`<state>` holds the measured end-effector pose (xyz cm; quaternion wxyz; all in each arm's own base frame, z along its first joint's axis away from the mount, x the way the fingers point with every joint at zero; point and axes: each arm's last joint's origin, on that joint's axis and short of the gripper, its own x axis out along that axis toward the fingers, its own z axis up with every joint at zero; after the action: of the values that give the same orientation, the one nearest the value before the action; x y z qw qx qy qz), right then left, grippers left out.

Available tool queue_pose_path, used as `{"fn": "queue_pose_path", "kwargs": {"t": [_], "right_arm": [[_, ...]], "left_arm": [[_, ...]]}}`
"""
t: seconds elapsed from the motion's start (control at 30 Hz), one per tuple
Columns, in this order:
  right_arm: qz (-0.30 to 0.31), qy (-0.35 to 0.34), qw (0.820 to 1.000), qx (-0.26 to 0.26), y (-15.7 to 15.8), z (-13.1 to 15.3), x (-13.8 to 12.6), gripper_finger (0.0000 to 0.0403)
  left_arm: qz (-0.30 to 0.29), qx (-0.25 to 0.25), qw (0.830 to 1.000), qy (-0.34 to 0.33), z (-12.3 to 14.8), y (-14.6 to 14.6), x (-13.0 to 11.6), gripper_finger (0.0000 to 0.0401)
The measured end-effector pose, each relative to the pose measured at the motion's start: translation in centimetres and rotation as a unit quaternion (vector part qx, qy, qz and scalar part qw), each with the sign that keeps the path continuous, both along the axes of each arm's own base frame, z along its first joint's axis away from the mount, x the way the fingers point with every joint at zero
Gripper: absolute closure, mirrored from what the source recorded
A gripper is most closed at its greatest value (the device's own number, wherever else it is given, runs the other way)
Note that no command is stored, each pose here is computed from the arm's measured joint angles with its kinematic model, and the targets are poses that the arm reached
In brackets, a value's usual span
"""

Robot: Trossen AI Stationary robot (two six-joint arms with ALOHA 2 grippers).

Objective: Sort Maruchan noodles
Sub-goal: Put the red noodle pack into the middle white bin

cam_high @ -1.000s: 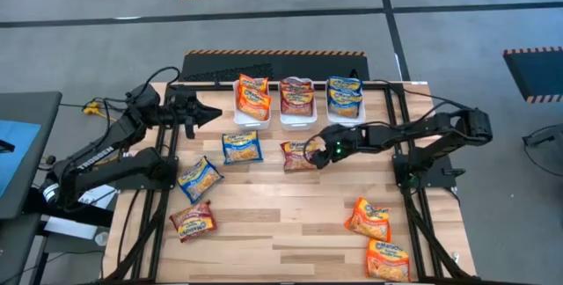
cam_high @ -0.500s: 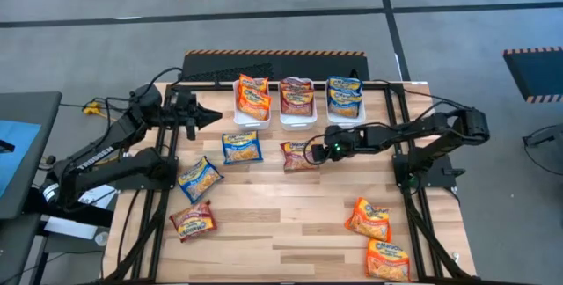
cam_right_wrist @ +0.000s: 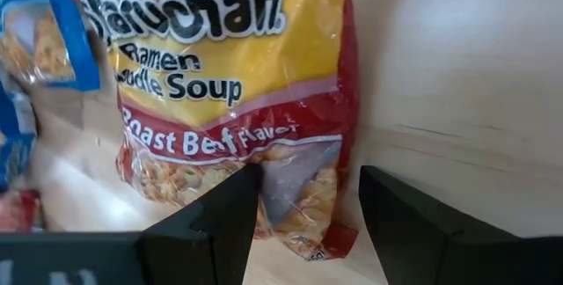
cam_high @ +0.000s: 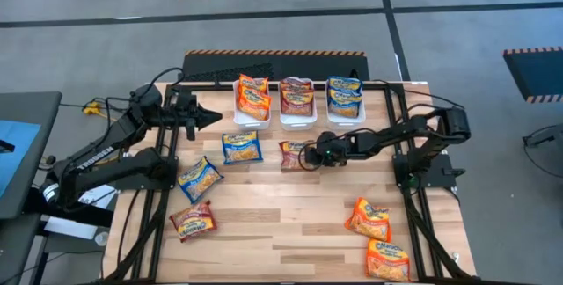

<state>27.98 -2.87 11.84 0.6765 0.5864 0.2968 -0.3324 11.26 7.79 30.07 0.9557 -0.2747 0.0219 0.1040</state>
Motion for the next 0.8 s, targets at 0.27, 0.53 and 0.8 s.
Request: {"fn": "queue_pose_path", "kwargs": {"t": [0.27,0.53,0.8], "right_arm": [[-0.042,0.015,0.999,-0.005,-0.1,-0.3,-0.3,0.0251],[-0.021,0.017,0.999,-0.017,0.2,-0.3,-0.2,0.0385],[0.026,0.004,0.999,-0.043,0.9,0.5,0.1,0.0388]], "left_arm": [[0.0,-0.006,1.0,-0.001,0.0,0.0,0.0,0.0379],[0.0,-0.006,1.0,-0.001,0.0,0.0,0.0,0.0379],[0.0,-0.005,1.0,-0.001,0.0,0.0,0.0,0.0379]]}}
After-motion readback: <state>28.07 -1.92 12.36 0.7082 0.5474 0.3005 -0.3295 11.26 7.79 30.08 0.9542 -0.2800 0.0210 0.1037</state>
